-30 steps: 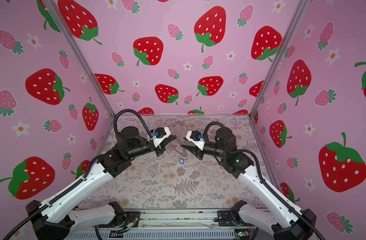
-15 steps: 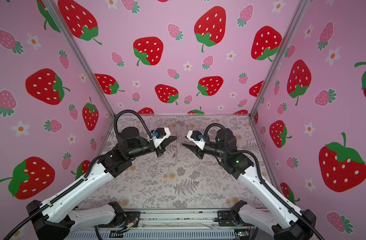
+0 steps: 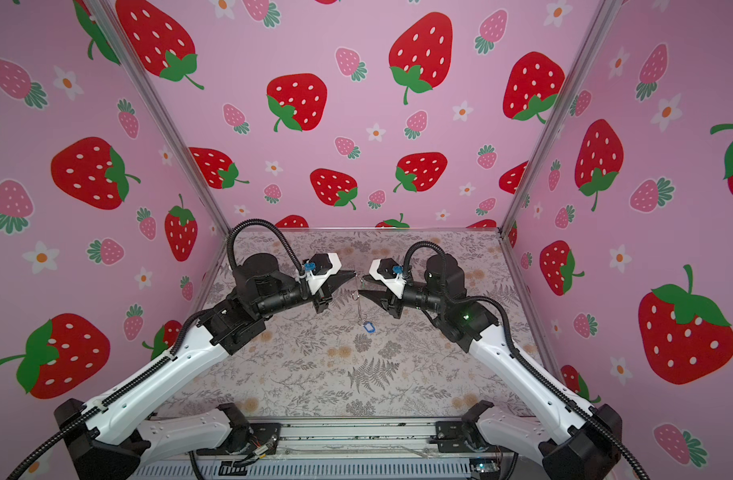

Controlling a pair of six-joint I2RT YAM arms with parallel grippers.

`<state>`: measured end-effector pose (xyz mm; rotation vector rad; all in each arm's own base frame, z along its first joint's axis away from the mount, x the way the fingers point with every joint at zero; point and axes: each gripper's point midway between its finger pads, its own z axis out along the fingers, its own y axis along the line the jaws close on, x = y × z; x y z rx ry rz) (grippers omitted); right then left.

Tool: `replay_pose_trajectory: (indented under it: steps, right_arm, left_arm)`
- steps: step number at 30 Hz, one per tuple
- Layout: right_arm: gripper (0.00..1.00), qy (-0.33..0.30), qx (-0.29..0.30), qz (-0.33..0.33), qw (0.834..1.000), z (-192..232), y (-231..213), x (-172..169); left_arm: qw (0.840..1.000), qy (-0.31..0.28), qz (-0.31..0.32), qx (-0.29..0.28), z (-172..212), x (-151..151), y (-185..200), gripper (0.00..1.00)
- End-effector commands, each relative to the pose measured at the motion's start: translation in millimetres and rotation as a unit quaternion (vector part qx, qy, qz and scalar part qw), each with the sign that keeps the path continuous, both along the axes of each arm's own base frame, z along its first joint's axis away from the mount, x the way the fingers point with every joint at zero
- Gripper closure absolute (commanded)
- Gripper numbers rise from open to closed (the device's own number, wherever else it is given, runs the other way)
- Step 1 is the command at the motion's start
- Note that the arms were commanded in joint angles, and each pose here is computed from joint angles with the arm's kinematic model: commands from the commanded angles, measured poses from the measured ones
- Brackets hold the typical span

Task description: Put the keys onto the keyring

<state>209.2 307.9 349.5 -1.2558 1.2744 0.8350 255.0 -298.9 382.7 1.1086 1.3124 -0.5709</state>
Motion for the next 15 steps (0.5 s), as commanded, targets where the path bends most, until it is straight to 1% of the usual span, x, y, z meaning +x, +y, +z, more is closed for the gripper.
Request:
replay_pose_trajectory:
  steps: [1,11,15]
  right_arm:
    - [0.66,0.000,0.014,0.004,1.000,8.2,2.0,0.7]
    - [0.86,0.002,0.006,-0.011,1.000,4.0,1.5,7.2]
    - [0.92,0.001,0.001,-0.008,1.000,0.4,1.6,6.2]
  left_arm:
    - [1.000,-0.018,-0.013,-0.021,13.2,-3.4,-3.6,1.00]
    - [0.999,-0.021,-0.019,-0.032,20.3,-5.9,-4.5,1.00]
    - [0.999,-0.021,-0.020,-0.041,23.3,-6.1,-5.1,1.00]
